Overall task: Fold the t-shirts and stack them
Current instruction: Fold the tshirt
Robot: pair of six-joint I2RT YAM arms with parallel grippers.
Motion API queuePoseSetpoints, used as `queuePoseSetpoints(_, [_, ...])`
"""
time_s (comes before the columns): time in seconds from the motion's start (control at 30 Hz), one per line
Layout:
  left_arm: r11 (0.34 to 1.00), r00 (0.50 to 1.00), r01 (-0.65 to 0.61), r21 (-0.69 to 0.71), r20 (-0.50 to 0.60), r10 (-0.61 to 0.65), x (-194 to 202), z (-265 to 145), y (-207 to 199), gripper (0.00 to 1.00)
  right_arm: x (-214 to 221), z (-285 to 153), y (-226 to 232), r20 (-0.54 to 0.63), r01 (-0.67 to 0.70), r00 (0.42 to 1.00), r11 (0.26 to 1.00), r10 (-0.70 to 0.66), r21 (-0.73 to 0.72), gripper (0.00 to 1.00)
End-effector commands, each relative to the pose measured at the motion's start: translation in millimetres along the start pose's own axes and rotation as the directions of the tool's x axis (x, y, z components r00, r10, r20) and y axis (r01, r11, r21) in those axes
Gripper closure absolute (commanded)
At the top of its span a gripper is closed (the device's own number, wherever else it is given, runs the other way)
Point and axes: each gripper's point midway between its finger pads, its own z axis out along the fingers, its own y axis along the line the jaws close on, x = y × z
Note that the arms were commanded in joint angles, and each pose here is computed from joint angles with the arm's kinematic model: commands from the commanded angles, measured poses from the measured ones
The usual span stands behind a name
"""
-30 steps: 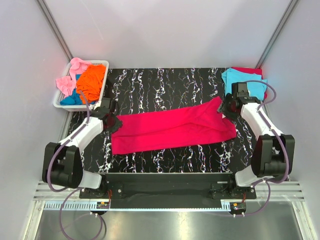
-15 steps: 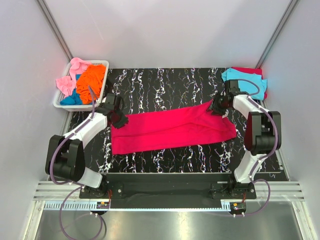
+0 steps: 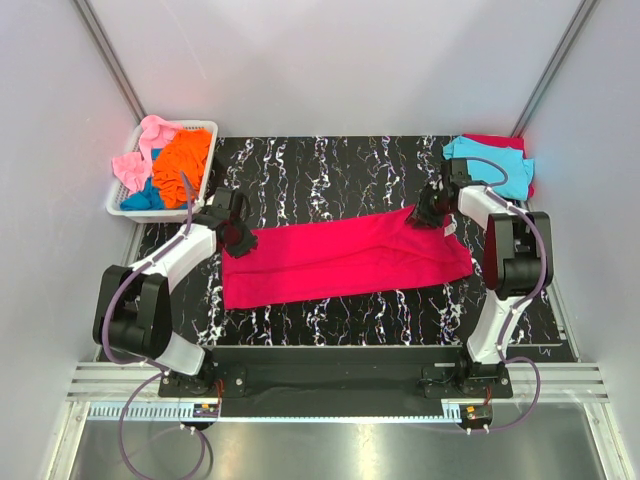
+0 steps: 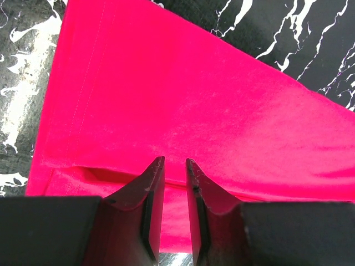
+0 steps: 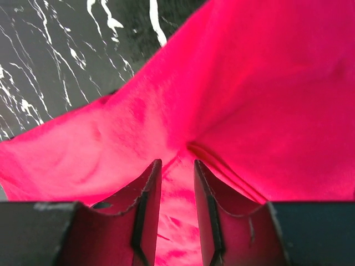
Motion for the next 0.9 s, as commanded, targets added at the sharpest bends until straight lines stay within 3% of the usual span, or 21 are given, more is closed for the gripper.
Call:
queuePoseSetpoints(0.0, [0.998,0.999,-0.010,0.056,0.035,0.008,-14,-6,-18,0.75,-17,2,15,0.040,0.045,0.998,0.998,-0.044,-0.037,0.64])
queuePoseSetpoints(0.4, [0.999,0.999,-0.014,0.047,0.044,0.012,-15,-7,-16,0.75,-16,14,4,0.023,0.040,0.999,0.999,-0.040,0.030,0.67])
queuePoseSetpoints(0.47, [0.999,0.999,-0.016,0.044,0.041,0.014,-14,-5,-15,0.75,-15,15,1,0.019,0.042,0.999,0.998,-0.043,0.041,0.70])
queuePoseSetpoints(0.67, [0.999,0.999,-0.013,0.039,0.037,0.011,-13,-4,-13,0.75,-11,14,-1,0.009,0.045,0.999,0.997,-0.045,0.058,1.00])
queuePoseSetpoints(0.87, [0.999,0.999,-0.015,0.039,0.033,0.013,-11,-5,-12,0.75,-15,-4,4,0.040,0.053,0.998,0.995,-0.056,0.085,1.00])
